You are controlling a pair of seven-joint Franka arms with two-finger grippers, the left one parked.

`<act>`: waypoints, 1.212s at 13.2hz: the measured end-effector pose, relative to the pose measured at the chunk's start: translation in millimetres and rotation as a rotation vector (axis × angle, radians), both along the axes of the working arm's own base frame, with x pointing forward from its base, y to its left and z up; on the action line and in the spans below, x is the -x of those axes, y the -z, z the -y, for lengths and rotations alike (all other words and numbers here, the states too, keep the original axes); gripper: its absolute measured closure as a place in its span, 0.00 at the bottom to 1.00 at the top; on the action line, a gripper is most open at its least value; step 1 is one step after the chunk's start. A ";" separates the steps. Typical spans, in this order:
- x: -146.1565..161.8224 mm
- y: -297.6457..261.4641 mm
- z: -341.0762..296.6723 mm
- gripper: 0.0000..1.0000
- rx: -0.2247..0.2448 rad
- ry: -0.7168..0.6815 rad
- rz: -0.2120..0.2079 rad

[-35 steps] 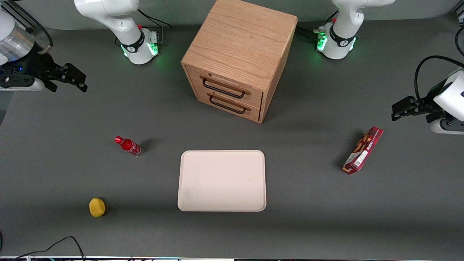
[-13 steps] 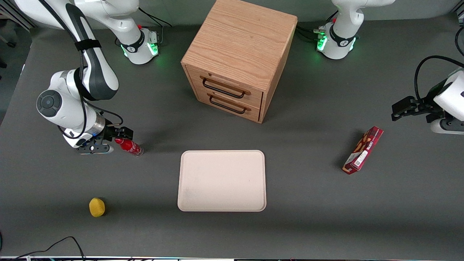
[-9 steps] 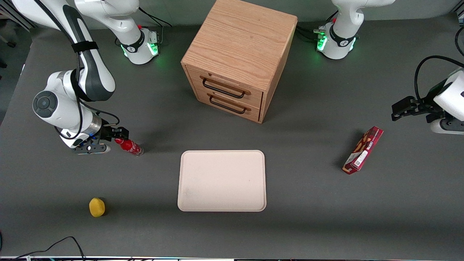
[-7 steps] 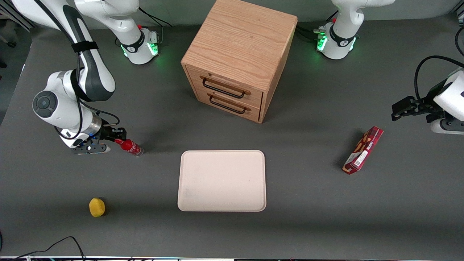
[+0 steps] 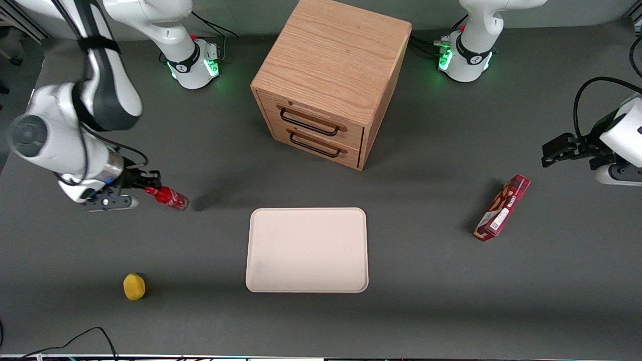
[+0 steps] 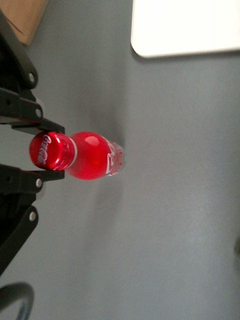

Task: Place coke bottle on tray
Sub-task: 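Carry the held bottle over the white tray with the right gripper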

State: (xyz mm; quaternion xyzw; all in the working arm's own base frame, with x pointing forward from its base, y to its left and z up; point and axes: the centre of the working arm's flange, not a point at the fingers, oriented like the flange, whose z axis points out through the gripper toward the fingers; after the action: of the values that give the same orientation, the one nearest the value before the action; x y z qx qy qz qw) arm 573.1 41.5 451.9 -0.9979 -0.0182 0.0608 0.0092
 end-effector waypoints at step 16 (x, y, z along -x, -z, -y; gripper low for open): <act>-138.3 39.7 -237.8 0.69 0.067 0.116 0.165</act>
State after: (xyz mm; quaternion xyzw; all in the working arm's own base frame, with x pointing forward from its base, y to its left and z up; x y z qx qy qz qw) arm 711.4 279.3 412.3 -0.9987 0.0408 -0.0217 -0.0224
